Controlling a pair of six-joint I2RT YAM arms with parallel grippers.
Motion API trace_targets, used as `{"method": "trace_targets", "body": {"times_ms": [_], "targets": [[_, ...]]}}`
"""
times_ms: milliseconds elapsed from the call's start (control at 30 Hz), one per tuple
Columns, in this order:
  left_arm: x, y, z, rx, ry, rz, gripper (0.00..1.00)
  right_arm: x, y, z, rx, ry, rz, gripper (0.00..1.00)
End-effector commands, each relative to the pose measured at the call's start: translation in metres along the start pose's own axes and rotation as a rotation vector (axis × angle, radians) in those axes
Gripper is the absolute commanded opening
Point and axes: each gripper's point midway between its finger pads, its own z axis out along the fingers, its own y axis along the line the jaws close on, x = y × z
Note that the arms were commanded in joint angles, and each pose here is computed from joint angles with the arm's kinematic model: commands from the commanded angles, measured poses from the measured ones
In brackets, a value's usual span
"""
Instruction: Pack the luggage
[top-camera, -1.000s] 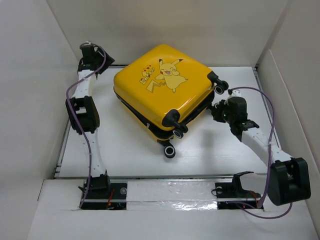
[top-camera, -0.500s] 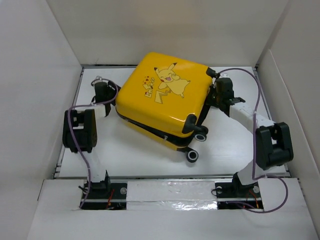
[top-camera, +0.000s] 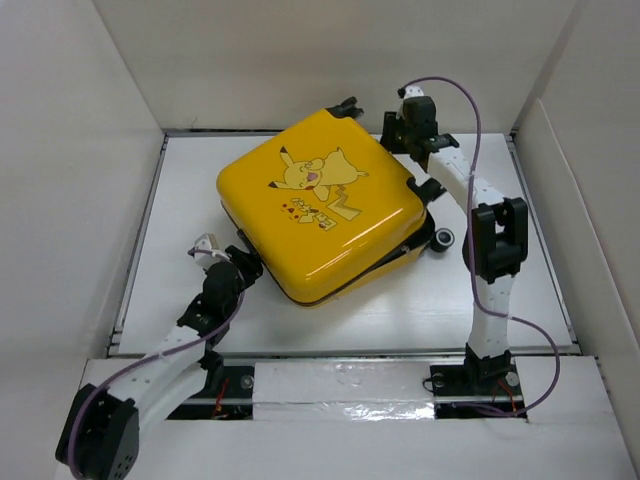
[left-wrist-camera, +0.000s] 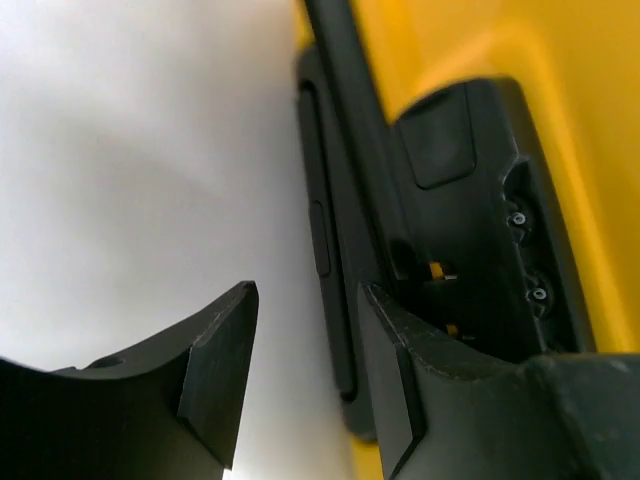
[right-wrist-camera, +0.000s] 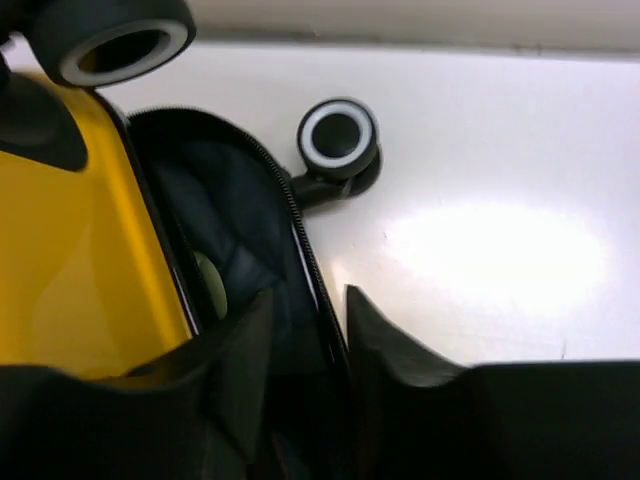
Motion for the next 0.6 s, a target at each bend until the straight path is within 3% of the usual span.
{"method": "trace_targets", "body": {"times_ms": [0, 67, 167, 267, 333, 367, 400, 467, 500, 533, 567], "targets": [[0.032, -0.055, -0.035, 0.283, 0.159, -0.012, 0.43, -0.040, 0.187, -0.091, -0.546, -0.061, -0.031, 0.60], [0.032, -0.054, -0.038, 0.291, 0.159, -0.005, 0.43, -0.065, 0.180, -0.115, -0.563, -0.108, -0.044, 0.69], [0.023, -0.065, -0.039, 0.315, 0.144, -0.003, 0.43, -0.088, 0.162, -0.150, -0.534, -0.174, -0.056, 0.92], [0.011, -0.087, -0.042, 0.366, 0.131, -0.002, 0.43, -0.090, 0.131, -0.170, -0.484, -0.189, -0.057, 0.94], [0.005, -0.096, -0.042, 0.384, 0.123, 0.005, 0.44, -0.098, 0.124, -0.214, -0.485, -0.260, -0.088, 0.89], [-0.005, -0.108, -0.043, 0.412, 0.103, 0.000, 0.44, -0.066, 0.120, -0.209, -0.484, -0.231, -0.089, 0.78], [-0.004, -0.110, -0.041, 0.410, 0.110, 0.007, 0.44, -0.071, 0.123, -0.252, -0.510, -0.316, -0.104, 0.66], [-0.012, -0.123, -0.040, 0.428, 0.098, 0.014, 0.44, -0.041, 0.130, -0.277, -0.539, -0.342, -0.103, 0.34], [-0.007, -0.123, -0.036, 0.419, 0.121, 0.025, 0.44, 0.000, 0.120, -0.265, -0.506, -0.305, -0.073, 0.16], [-0.006, -0.127, -0.035, 0.423, 0.132, 0.030, 0.44, 0.002, 0.116, -0.297, -0.515, -0.376, -0.056, 0.09], [-0.010, -0.136, -0.034, 0.440, 0.133, 0.029, 0.44, 0.018, 0.115, -0.301, -0.515, -0.370, -0.038, 0.03]]}}
